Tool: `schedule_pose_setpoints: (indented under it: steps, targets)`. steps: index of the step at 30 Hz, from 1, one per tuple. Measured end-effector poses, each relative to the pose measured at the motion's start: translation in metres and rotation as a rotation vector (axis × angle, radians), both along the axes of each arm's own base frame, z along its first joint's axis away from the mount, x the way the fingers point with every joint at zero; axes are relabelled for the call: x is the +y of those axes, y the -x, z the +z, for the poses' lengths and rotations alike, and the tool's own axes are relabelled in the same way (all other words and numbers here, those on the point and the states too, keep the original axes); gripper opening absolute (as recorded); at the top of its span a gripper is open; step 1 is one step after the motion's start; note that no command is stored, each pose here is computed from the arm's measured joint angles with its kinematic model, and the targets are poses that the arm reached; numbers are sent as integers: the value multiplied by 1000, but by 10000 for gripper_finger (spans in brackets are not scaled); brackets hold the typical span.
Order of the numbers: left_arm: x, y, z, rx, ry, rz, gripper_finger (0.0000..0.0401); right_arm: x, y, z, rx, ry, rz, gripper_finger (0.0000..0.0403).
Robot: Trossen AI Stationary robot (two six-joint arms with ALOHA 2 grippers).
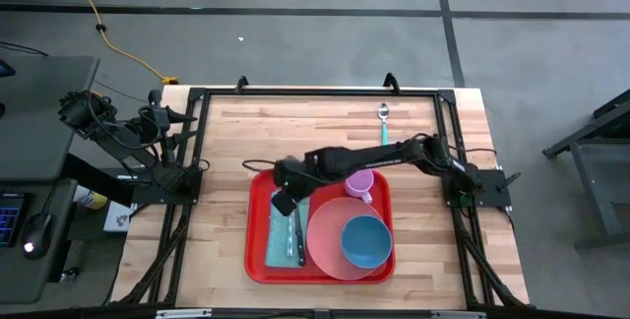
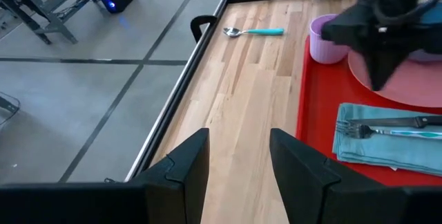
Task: Set up tray
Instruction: Put the blue spoon on the blue napkin to the left side of the blue fork on the red serving tray
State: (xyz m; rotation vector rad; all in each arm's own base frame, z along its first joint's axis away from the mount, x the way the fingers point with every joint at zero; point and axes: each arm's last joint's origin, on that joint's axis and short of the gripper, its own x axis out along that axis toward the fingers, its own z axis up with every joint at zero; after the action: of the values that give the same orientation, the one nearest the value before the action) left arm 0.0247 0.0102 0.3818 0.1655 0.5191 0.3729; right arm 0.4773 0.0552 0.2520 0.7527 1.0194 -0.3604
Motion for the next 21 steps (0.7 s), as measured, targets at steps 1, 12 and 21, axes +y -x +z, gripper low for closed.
schedule_pose_setpoints:
  steps: [1, 12, 21]
  targets:
    - [0, 0, 0, 0, 0, 0, 182, 7, 2, 0, 15, -37, -23, 0]
    - [-1, -1, 1, -9, 10, -3, 182, 81, 20, -8, 84, -91, -66, 0]
    - [-1, -2, 2, -26, 35, -3, 182, 119, 18, -23, 37, -106, -75, 0]
